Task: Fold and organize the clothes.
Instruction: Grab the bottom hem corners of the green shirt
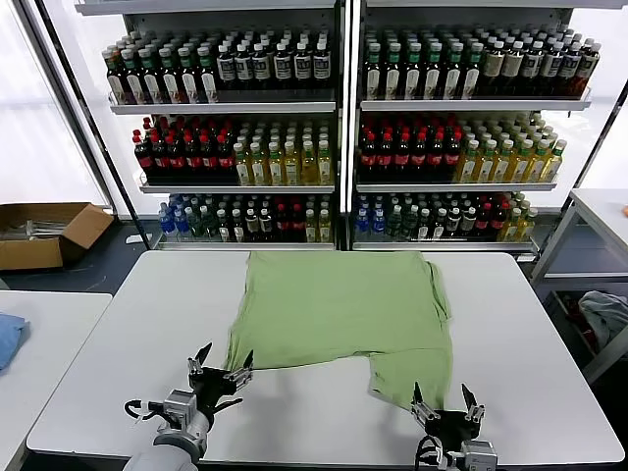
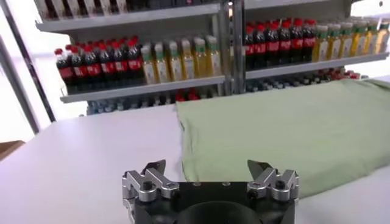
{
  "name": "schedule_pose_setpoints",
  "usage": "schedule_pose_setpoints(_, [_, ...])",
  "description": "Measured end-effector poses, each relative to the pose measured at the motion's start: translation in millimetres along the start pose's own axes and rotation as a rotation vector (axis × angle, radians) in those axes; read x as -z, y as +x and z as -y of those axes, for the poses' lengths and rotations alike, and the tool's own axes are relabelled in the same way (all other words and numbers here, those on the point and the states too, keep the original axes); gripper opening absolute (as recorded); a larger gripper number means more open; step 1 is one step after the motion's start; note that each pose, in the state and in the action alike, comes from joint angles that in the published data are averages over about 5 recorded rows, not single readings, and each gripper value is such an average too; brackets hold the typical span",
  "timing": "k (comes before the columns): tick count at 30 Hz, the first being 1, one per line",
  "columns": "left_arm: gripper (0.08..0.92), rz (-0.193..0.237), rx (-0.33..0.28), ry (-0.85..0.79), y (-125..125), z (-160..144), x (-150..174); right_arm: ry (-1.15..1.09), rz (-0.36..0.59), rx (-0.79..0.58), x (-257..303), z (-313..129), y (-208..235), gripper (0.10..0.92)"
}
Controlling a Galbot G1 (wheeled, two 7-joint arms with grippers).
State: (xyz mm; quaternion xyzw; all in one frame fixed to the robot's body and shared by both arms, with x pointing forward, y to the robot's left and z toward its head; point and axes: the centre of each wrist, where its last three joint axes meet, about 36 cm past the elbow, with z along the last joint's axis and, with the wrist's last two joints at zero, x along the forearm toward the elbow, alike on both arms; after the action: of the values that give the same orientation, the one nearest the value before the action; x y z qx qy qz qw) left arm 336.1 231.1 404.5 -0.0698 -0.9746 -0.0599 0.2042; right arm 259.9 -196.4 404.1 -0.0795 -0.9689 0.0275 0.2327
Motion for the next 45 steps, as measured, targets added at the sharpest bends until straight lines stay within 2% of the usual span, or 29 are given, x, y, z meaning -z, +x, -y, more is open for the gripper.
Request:
schedule_pose_setpoints(11, [0.809, -0.057, -0.01, -0.002, -8, 0, -12, 0.002, -0.032, 0.001, -9, -6, -2, 0.823])
schedule_pose_setpoints(17, [0.668, -0.085, -0.015, 0.004, -9, 3, -19, 0.002, -0.045, 0.002, -17, -6, -2, 0.778])
schedule_pose_setpoints(35, [0.149, -0.135, -0.031, 0.003, -7, 8, -34, 0.002, -0.034, 0.025, -26, -4, -2, 0.268])
schedule_pose_setpoints(40, [0.087, -0.141, -0.029, 0.002, -9, 7, -36, 0.004, -0.018, 0.038, -26, -2, -3, 0.137])
schedule_pose_setpoints(45, [0.086, -0.141, -0.021, 0.0, -12, 6, -37, -0.004, 0.02, 0.054, -19, 1, -5, 0.113])
